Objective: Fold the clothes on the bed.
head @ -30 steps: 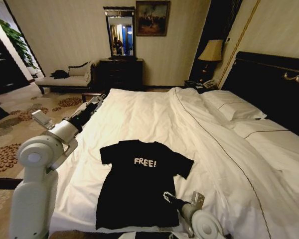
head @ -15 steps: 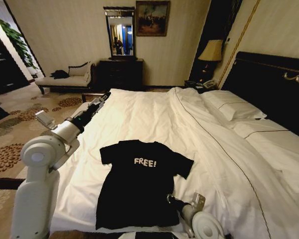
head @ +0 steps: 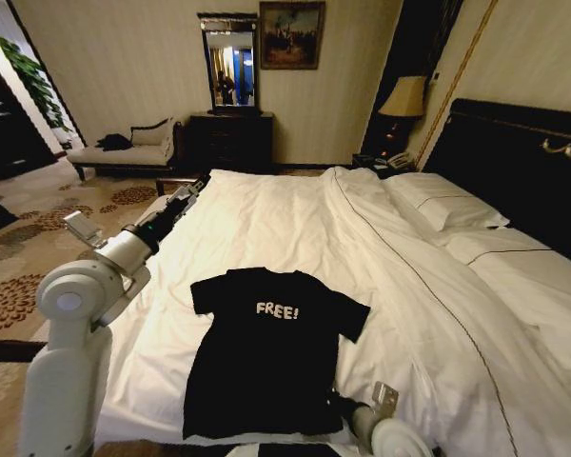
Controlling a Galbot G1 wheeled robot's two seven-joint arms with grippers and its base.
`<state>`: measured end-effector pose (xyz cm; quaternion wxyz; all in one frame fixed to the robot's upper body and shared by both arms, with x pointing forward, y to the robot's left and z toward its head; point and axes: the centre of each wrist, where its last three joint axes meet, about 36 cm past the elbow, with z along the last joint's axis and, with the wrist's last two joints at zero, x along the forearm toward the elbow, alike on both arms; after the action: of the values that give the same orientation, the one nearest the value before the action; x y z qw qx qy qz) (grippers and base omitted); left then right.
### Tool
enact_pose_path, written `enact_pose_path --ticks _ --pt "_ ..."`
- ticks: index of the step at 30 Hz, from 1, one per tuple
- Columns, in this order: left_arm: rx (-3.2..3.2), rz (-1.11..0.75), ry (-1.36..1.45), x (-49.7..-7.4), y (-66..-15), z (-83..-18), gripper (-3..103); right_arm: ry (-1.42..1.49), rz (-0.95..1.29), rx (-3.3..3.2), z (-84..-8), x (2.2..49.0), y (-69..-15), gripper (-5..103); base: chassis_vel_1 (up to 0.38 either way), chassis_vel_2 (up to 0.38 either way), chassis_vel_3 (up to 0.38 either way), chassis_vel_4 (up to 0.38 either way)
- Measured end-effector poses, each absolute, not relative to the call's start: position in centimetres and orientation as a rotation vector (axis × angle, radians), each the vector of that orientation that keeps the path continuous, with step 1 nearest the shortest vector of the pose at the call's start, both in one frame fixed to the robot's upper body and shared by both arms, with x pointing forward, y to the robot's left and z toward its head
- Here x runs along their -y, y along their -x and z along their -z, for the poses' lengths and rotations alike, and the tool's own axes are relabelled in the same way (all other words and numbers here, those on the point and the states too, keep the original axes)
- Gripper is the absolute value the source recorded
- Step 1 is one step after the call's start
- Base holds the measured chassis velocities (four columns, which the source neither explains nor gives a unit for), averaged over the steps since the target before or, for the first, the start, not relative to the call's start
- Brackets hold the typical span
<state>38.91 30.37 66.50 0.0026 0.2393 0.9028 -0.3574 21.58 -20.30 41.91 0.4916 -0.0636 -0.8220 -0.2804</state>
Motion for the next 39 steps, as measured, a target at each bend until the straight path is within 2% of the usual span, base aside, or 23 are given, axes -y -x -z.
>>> enact_pose_path --ticks 6,7,9,11,12,16,18,20,23,24,26,27,30,31,32,33,35,37,39 --pt "-2.831 1.121 -0.745 -30.5 -38.8 -66.5 100 0.172 0.679 2.006 -42.0 20.4 -21.3 -2 0.0 0.0 0.0 0.0" --pt "-2.833 1.122 -0.743 -30.6 -38.8 -66.5 100 0.171 0.68 2.016 -42.2 20.5 -21.3 3 0.0 0.0 0.0 0.0" --pt "-2.834 1.122 -0.741 -30.6 -38.8 -66.4 100 0.171 0.681 2.021 -42.3 20.5 -21.3 3 0.0 0.0 0.0 0.0" --pt "-2.839 1.122 -0.737 -30.6 -38.7 -66.3 100 0.167 0.691 2.033 -42.9 20.6 -21.2 14 0.0 0.0 0.0 0.0" --pt "-2.839 1.122 -0.737 -30.6 -38.7 -66.3 100 0.167 0.691 2.033 -42.9 20.6 -21.2 14 0.0 0.0 0.0 0.0" --pt "-2.838 1.12 -0.735 -30.6 -38.4 -66.3 100 0.165 0.691 2.023 -43.5 20.4 -20.1 36 0.0 0.0 0.0 0.0" --pt "-2.837 1.12 -0.735 -30.6 -38.3 -66.3 100 0.164 0.69 2.022 -43.5 20.4 -20.0 36 0.0 0.0 0.0 0.0" --pt "-2.838 1.12 -0.736 -30.6 -38.2 -66.3 100 0.16 0.691 2.021 -43.8 20.3 -19.7 46 0.0 0.0 0.0 0.0" --pt "-2.842 1.118 -0.731 -30.7 -38.1 -66.2 100 0.149 0.695 2.033 -44.4 20.2 -19.6 46 0.0 0.0 0.0 0.0" --pt "-2.848 1.117 -0.723 -30.9 -38.2 -66.1 100 0.144 0.697 2.054 -45.0 20.3 -19.8 57 0.0 0.0 0.0 0.0" --pt "-2.886 1.127 -0.676 -31.4 -39.0 -65.2 100 0.146 0.7 2.128 -46.1 20.9 -21.0 68 0.0 0.0 0.0 0.0" --pt "-2.886 1.127 -0.676 -31.4 -39.0 -65.2 100 0.146 0.7 2.128 -46.1 20.9 -21.0 68 0.0 0.0 0.0 0.0" --pt "-3.045 1.144 -0.496 -32.3 -41.3 -61.0 100 0.18 0.705 2.318 -46.6 22.3 -24.1 84 0.0 0.0 0.0 0.0" --pt "-3.045 1.144 -0.496 -32.3 -41.3 -61.0 100 0.18 0.705 2.318 -46.6 22.3 -24.1 84 0.0 0.0 0.0 0.0" --pt "-3.098 1.166 -0.445 -32.5 -41.8 -59.2 100 0.193 0.704 2.39 -46.4 22.7 -25.2 90 0.0 0.0 0.0 0.0" --pt "-3.124 1.188 -0.42 -32.6 -42.1 -58.2 100 0.202 0.7 2.446 -46.2 23.0 -26.1 90 0.0 0.0 0.0 0.0" --pt "-3.183 1.27 -0.358 -32.6 -42.5 -55.0 100 0.231 0.687 2.582 -46.0 23.4 -28.3 99 0.0 0.0 0.0 0.0" --pt "-3.189 1.283 -0.349 -32.6 -42.5 -54.6 100 0.235 0.687 2.598 -46.0 23.4 -28.6 99 0.0 0.0 0.0 0.0" --pt "-3.232 1.369 -0.281 -32.5 -42.6 -51.4 100 0.277 0.72 2.664 -46.1 23.2 -30.2 100 0.0 0.0 0.0 0.0"
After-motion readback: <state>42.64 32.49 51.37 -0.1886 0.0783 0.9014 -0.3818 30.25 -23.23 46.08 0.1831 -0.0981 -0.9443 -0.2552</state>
